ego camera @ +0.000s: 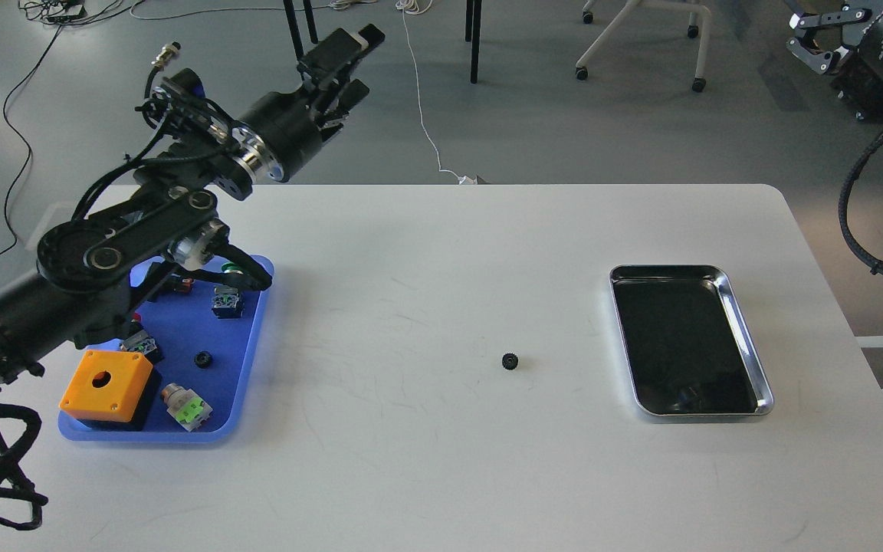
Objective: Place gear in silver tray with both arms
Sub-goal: 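Raise the left arm away and bring the right gripper toward the gear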
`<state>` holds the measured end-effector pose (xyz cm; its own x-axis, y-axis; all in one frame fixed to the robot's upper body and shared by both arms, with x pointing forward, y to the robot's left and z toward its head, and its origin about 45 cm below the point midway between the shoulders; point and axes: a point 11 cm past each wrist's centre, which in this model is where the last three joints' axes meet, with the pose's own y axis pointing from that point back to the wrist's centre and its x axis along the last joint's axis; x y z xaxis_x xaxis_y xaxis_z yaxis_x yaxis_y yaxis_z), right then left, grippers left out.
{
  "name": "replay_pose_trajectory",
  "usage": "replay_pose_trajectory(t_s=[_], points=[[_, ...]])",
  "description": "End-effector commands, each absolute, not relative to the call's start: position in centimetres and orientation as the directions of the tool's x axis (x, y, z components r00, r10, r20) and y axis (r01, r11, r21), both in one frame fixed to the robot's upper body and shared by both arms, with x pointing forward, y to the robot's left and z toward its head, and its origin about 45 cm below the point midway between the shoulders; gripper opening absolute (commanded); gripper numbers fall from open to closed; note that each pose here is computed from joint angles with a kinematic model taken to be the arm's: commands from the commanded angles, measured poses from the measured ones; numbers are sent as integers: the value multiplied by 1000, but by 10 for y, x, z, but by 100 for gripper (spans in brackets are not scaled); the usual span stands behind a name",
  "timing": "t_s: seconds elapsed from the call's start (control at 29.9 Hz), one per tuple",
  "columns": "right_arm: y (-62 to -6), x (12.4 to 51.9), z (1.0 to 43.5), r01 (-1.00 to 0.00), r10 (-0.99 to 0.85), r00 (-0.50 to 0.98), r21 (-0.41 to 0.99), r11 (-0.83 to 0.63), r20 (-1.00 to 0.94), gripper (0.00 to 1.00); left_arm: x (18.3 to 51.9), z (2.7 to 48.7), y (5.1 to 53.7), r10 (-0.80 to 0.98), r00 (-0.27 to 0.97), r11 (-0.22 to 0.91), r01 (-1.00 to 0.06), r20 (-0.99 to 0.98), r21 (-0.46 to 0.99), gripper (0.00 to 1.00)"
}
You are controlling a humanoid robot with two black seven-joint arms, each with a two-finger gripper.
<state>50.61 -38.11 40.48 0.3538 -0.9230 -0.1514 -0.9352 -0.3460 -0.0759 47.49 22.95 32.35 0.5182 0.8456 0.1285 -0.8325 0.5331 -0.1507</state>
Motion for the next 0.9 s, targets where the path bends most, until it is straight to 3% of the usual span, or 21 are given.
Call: replay_pose_trajectory(t_s=[0.0,0.03,0.1,0.27,0.43,0.7,0.87], points=[[-362,512,415,-919,-917,394,-43,-391,-68,99,475,337,262,857,515,507,-841,12,-189,97],[-305,522,417,-866,-863,500,45,-498,76,99,471,332,320,881,452,424,-886,-141,-189,97],[-273,524,413,-829,-811,559,109,-549,169,99,468,332,345,878,427,388,-899,-215,-201,98],[-196,522,398,-722,-612,686,269,-637,394,99,451,319,388,863,374,320,-925,-339,-205,98],[-125,503,366,-588,-290,775,472,-657,562,99,440,305,408,870,321,272,-946,-375,-179,98],[-39,442,292,-343,185,815,716,-608,548,99,437,304,416,876,304,253,-951,-374,-179,98],[-64,419,250,-276,467,744,855,-439,479,99,435,309,427,876,283,225,-956,-391,-188,98]])
